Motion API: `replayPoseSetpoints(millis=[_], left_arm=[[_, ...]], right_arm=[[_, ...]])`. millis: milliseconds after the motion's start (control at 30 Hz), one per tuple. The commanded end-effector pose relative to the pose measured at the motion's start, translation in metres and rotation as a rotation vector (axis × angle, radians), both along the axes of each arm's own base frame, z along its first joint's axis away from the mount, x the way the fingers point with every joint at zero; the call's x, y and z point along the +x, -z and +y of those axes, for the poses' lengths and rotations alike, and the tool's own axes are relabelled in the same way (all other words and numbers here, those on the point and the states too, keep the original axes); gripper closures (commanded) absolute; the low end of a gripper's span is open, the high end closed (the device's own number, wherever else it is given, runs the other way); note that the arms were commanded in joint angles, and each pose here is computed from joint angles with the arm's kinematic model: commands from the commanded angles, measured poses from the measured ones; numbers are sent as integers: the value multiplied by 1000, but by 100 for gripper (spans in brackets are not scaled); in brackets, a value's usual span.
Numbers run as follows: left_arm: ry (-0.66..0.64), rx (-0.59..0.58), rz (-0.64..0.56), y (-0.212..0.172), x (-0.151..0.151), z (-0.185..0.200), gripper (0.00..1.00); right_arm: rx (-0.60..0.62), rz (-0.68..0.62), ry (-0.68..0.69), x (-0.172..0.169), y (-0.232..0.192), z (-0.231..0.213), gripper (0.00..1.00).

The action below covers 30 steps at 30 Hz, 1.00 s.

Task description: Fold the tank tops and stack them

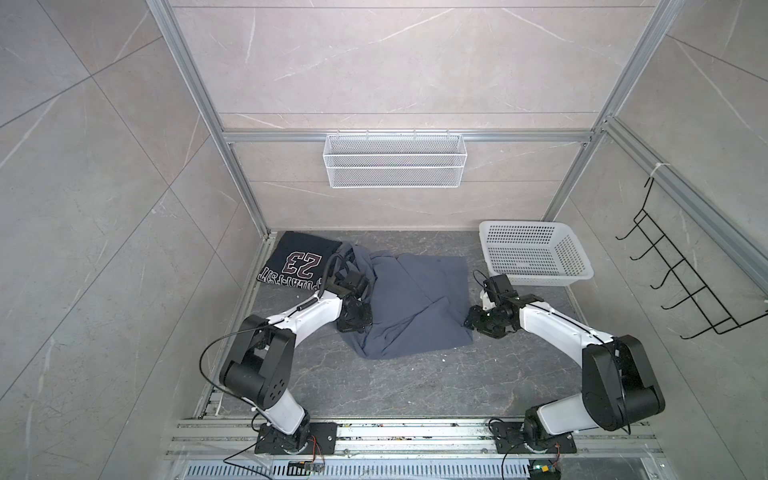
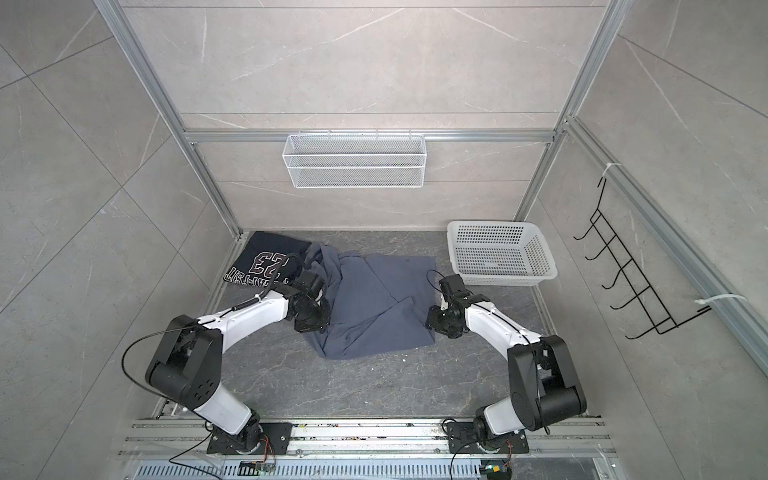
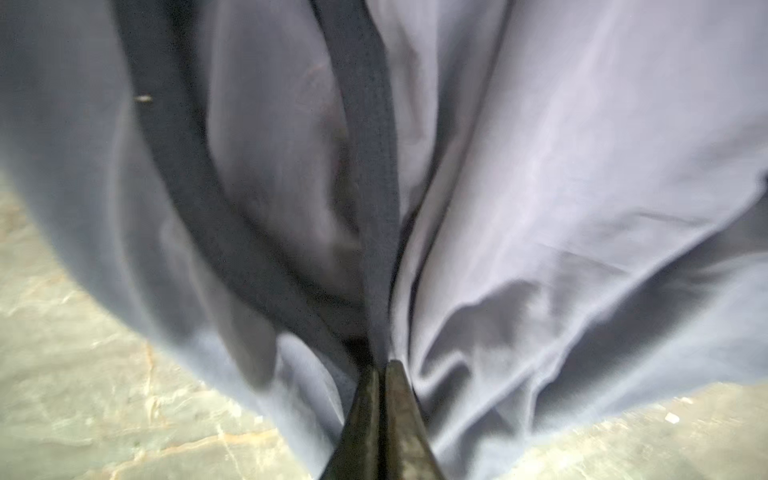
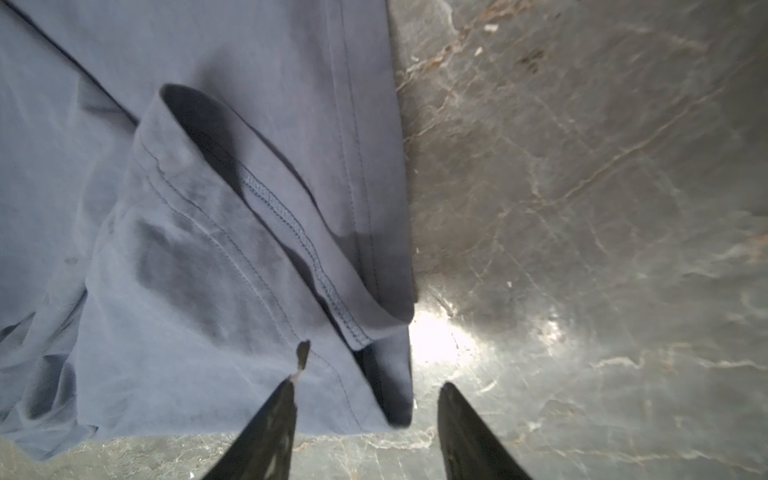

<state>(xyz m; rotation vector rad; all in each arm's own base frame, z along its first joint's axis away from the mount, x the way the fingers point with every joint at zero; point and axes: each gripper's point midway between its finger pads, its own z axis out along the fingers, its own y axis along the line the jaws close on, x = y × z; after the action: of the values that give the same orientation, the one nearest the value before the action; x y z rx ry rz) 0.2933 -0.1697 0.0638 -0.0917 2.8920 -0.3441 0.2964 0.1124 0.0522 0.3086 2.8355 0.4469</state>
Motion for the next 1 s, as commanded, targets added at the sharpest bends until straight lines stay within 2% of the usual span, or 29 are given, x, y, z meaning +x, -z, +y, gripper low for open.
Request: replayPoseSetpoints(millis=[0, 100, 200, 267, 467, 733, 967], left_arm=[[-30, -50, -110, -29, 6, 0, 98], [-57, -54, -185, -47, 7, 7, 100], [-81, -56, -245, -61, 7, 14, 100], [-90, -61, -275, -67, 6, 17, 100], [-130, -60, -340, -79, 2, 28, 100], [-146, -51, -345, -76, -3, 34, 100], [-145, -41, -342, -73, -3, 35, 100]], right_arm=[[32, 10, -26, -1, 6, 7, 46], [7, 19, -20, -1, 11, 3, 49], [69, 5, -29, 4, 5, 14, 52], [121, -21, -53, 10, -5, 28, 52], [156, -93, -92, 45, -22, 47, 48], [207, -72, -120, 93, -12, 70, 49], [194, -18, -120, 99, 8, 76, 52]])
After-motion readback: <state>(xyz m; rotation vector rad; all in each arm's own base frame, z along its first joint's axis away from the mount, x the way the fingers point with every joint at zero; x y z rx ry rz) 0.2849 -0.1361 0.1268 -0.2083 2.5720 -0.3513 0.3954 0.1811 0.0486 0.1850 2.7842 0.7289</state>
